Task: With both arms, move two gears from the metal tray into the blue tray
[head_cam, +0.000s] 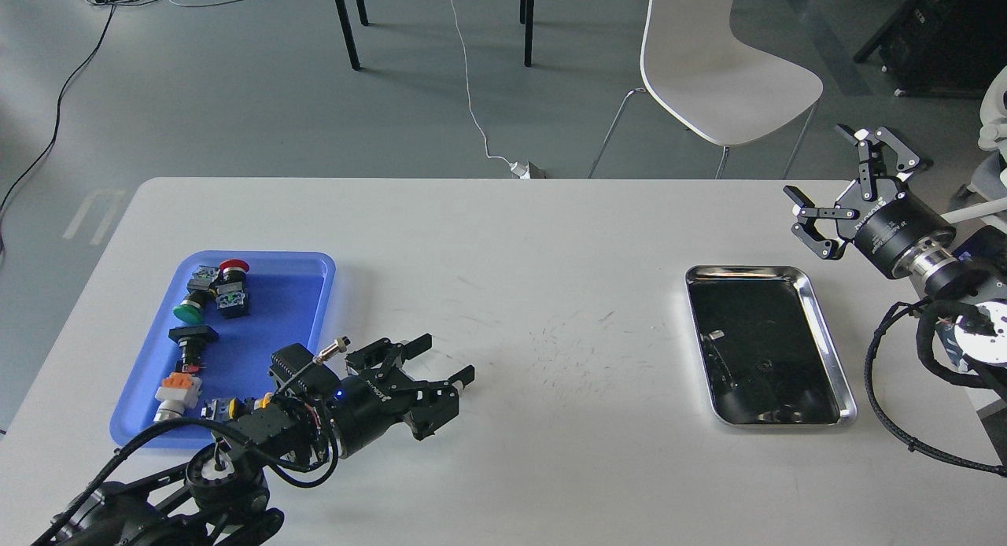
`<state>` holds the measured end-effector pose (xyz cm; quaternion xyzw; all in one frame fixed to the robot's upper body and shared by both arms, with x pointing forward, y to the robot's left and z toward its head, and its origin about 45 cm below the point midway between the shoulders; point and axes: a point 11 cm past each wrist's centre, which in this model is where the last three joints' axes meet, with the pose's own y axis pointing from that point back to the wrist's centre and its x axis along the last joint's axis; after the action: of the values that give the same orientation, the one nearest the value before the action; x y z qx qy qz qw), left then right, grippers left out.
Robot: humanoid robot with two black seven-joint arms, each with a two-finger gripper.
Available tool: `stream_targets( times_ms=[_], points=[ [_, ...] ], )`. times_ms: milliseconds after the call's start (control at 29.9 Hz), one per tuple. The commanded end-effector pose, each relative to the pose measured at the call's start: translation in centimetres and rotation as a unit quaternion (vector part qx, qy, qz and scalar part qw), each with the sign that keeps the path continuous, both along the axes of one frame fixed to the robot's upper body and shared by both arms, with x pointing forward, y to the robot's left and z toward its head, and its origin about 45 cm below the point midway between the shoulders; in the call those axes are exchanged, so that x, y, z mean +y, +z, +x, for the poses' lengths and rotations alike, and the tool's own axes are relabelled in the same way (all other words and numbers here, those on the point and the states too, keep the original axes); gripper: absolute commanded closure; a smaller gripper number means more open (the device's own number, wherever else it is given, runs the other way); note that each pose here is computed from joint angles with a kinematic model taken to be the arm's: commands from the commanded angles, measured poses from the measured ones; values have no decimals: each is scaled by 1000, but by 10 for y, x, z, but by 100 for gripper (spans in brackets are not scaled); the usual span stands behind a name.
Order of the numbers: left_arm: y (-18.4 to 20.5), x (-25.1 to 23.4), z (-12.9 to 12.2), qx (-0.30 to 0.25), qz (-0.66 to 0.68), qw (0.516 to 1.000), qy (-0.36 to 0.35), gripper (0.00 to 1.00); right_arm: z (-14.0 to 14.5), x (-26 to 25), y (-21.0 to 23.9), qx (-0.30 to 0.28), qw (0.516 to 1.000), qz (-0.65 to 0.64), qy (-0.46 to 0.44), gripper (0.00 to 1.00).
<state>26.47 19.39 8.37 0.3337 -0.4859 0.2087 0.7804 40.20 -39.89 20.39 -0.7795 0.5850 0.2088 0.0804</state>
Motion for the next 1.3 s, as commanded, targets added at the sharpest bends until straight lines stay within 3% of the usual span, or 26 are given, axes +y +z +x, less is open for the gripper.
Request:
stream_targets(
  times_ms=[0, 134, 535, 936, 1270],
  points=[
    [11, 24, 12, -12, 33, 999, -2, 12, 0, 0, 0, 1, 1000, -1, 0, 7],
    [32, 34, 21, -2, 74, 996, -40, 12, 0, 1, 0, 0, 1000, 1, 1, 7],
    [73, 18, 8, 127, 195, 961, -150, 12, 2, 2, 3, -4, 1000, 1, 2, 7],
    [62, -23, -17, 121, 173, 957, -197, 12, 1, 1, 2, -3, 1000, 1, 2, 7],
    [47, -28, 10, 110, 163, 967, -164, 12, 0, 1, 0, 0, 1000, 0, 1, 7]
  ],
)
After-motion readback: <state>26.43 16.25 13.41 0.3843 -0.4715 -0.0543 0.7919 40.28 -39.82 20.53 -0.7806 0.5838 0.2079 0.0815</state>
